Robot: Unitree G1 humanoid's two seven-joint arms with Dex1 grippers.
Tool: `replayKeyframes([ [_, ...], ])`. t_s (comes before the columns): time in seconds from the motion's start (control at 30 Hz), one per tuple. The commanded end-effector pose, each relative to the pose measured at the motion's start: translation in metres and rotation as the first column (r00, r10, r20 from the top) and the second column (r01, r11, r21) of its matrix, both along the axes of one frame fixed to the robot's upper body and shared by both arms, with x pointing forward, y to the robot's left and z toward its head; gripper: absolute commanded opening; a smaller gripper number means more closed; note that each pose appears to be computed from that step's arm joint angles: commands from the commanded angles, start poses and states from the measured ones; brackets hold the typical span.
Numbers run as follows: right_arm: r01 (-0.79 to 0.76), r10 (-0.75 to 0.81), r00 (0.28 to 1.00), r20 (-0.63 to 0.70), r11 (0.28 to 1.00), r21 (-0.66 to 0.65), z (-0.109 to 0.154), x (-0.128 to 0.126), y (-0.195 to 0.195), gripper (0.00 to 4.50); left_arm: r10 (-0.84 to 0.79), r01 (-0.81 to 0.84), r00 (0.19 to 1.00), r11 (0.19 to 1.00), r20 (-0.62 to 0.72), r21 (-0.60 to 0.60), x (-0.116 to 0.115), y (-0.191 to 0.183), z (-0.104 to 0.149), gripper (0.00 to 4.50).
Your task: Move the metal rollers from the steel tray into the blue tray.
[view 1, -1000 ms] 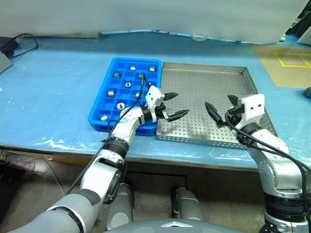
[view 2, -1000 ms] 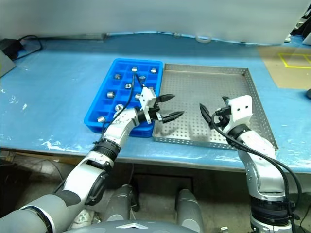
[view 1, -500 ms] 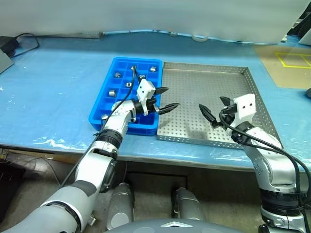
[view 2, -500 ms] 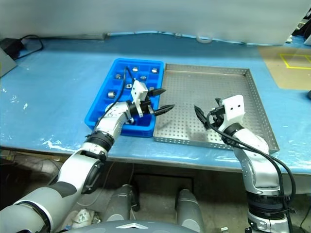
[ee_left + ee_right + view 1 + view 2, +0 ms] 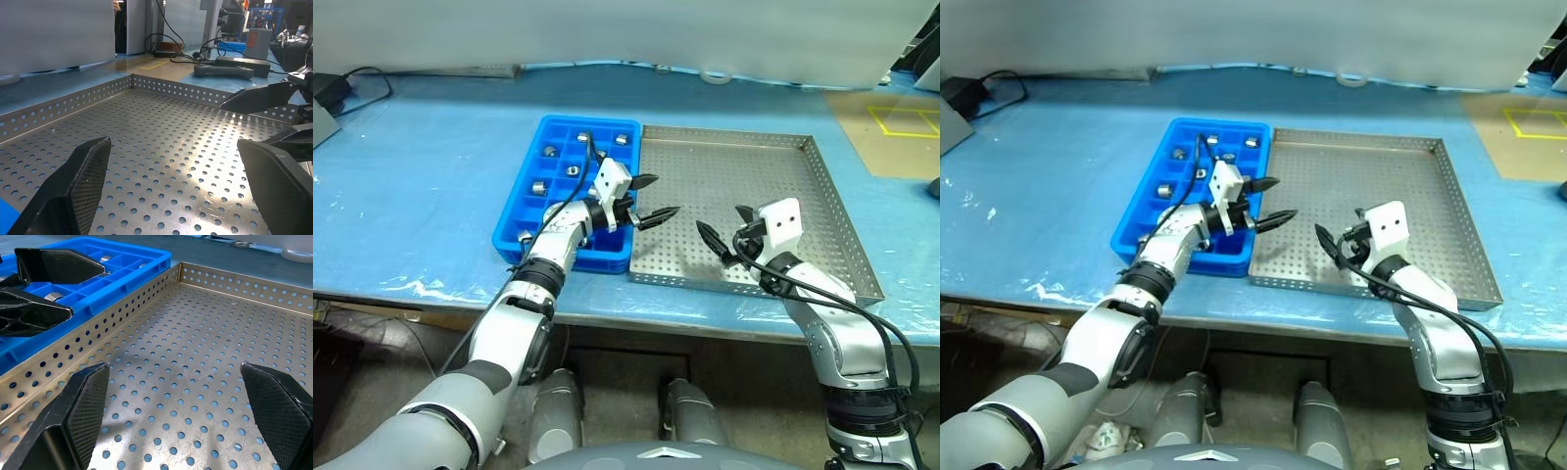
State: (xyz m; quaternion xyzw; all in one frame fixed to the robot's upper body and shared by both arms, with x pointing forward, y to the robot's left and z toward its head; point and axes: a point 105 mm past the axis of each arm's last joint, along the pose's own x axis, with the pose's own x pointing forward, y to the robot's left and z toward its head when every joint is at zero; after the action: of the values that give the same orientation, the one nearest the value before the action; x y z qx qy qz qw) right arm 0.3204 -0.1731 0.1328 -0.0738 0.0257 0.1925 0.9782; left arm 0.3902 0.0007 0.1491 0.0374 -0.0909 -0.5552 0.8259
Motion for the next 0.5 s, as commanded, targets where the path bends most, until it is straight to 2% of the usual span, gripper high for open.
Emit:
replayKeyframes([
  [0.03,-0.007,0.006,0.999,0.048,1.000,0.019,0.007,-0.001,0.006,4.41,0.002,-0.003,0.997,1.000,0.076,0.008,0.003,0.001,0.017,4.50],
  [0.3,-0.080,0.081,0.997,-0.011,0.995,0.056,-0.008,0.000,0.023,4.41,0.047,-0.044,0.995,0.999,0.091,-0.028,0.007,0.011,0.027,4.50],
  [0.5,-0.109,0.109,0.994,0.009,0.993,0.049,-0.002,0.013,0.025,4.41,0.073,-0.070,0.991,0.997,0.109,-0.026,0.007,0.016,0.027,4.50],
])
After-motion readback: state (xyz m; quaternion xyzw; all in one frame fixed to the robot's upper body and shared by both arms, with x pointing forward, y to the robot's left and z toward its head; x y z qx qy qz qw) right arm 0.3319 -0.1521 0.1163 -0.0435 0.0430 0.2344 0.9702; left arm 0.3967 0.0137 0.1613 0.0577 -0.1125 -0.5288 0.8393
